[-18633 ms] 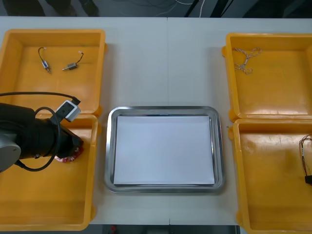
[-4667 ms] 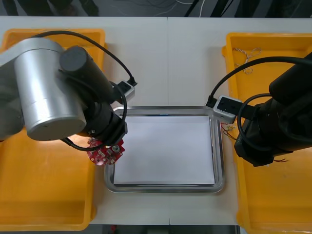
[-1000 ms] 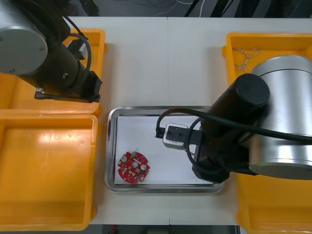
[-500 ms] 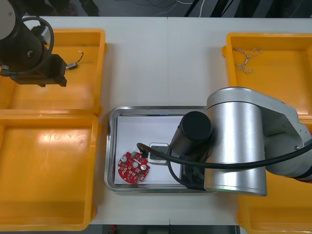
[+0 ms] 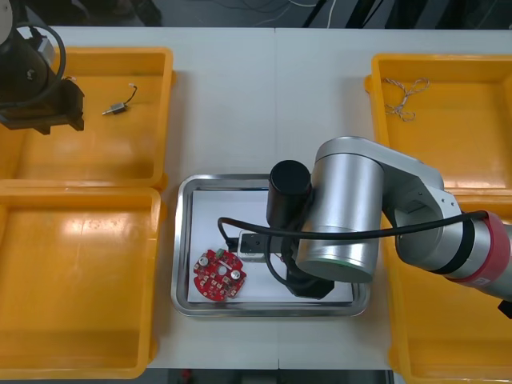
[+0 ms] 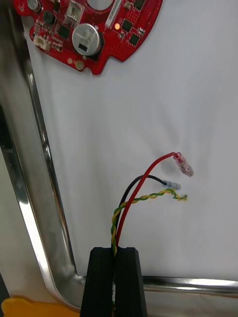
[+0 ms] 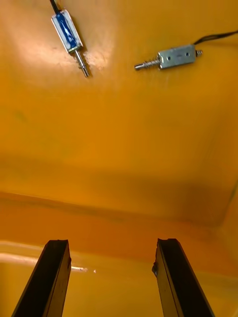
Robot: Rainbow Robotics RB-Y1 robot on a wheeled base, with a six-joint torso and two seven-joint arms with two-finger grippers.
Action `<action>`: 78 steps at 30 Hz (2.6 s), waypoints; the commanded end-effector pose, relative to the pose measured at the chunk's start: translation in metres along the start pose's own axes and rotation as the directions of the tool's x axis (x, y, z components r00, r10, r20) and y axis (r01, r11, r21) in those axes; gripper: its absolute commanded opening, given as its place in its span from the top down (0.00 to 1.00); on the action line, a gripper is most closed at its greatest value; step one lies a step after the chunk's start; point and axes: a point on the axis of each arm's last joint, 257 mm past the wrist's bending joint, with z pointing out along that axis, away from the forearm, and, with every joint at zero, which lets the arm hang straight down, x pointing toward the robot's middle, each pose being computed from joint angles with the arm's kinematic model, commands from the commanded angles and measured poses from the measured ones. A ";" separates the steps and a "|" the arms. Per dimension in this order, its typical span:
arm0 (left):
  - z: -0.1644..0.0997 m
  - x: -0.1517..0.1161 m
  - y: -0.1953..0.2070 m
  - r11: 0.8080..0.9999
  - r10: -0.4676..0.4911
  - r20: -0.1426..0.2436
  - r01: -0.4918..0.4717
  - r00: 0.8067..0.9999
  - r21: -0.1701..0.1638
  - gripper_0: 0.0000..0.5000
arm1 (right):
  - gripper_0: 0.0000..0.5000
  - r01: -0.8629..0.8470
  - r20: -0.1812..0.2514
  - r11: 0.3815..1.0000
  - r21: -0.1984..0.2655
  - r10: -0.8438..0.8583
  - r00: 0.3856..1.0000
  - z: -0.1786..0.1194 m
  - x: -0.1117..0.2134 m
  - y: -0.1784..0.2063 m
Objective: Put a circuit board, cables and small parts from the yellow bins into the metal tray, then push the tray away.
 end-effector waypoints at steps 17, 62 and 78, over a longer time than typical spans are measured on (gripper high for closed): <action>-0.024 -0.089 0.014 0.999 -0.012 0.161 0.007 0.987 0.033 0.00 | 1.00 0.065 0.003 0.998 0.027 -0.065 0.998 0.032 -0.002 0.028; 0.077 -0.142 0.014 0.996 -0.076 0.277 0.060 0.958 0.067 0.00 | 0.00 -0.024 0.068 0.987 0.158 0.014 0.998 0.046 -0.020 0.008; 0.087 -0.147 0.015 0.995 -0.085 0.324 0.065 0.942 0.072 0.00 | 0.00 -0.114 0.135 0.989 0.091 0.101 0.986 0.007 -0.026 -0.003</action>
